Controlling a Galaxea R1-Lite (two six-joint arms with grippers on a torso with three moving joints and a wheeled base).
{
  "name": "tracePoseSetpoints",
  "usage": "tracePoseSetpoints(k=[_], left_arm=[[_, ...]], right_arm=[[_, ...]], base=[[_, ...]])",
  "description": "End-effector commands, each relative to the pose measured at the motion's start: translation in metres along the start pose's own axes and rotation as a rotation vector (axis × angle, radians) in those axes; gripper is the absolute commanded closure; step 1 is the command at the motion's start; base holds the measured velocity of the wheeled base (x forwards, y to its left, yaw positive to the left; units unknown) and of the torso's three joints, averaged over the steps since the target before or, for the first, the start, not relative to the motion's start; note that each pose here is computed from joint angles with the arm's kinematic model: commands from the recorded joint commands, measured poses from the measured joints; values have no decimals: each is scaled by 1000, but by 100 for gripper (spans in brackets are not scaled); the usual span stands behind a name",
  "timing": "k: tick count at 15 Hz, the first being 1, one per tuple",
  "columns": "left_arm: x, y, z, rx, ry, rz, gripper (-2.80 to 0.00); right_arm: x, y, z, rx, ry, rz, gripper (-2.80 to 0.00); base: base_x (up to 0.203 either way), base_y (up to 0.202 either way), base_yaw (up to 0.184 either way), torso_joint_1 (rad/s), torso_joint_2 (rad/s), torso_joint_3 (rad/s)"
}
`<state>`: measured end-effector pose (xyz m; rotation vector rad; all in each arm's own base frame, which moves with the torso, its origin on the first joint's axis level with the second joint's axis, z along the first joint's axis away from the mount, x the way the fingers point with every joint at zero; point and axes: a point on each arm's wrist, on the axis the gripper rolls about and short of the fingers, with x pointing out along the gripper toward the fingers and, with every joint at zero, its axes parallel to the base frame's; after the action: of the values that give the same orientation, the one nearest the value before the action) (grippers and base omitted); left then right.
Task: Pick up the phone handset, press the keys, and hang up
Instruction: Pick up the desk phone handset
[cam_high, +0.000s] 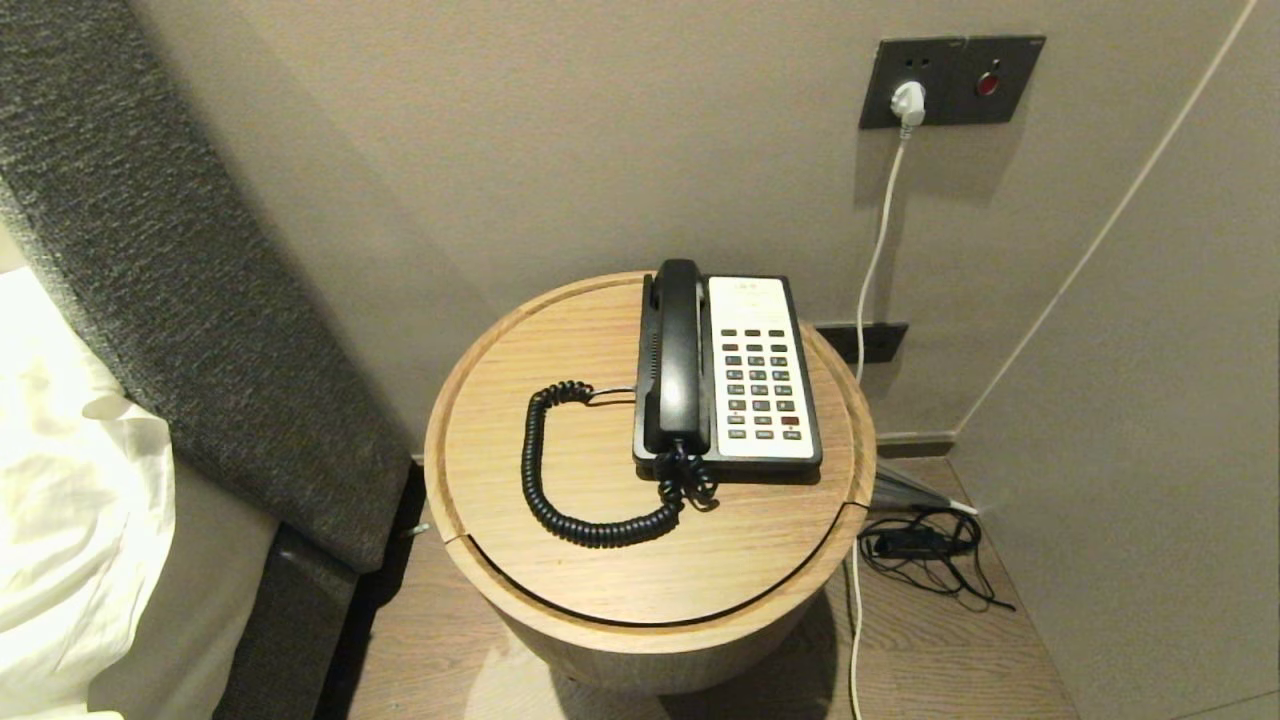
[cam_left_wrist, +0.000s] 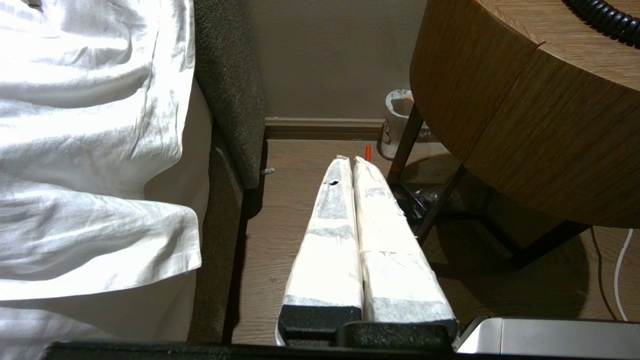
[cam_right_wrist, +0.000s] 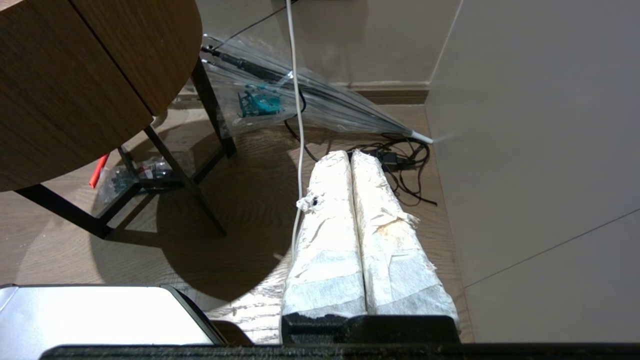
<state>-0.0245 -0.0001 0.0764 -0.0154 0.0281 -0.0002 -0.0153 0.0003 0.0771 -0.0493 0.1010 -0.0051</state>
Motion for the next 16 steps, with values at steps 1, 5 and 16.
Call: tracePoseSetpoints(k=[1,5,16], left_arm=[[0,0,0,0,2,0,0],[0,0,0,1,2,0,0],[-4,-9,110,-49,202,-330,0]], right_arm=[[0,0,0,0,1,0,0],[0,0,0,0,2,-1,0],[0,0,0,3,2,-1,0]], base=[[0,0,0,0,0,0],[0,0,0,0,0,0],[0,0,0,0,0,0]])
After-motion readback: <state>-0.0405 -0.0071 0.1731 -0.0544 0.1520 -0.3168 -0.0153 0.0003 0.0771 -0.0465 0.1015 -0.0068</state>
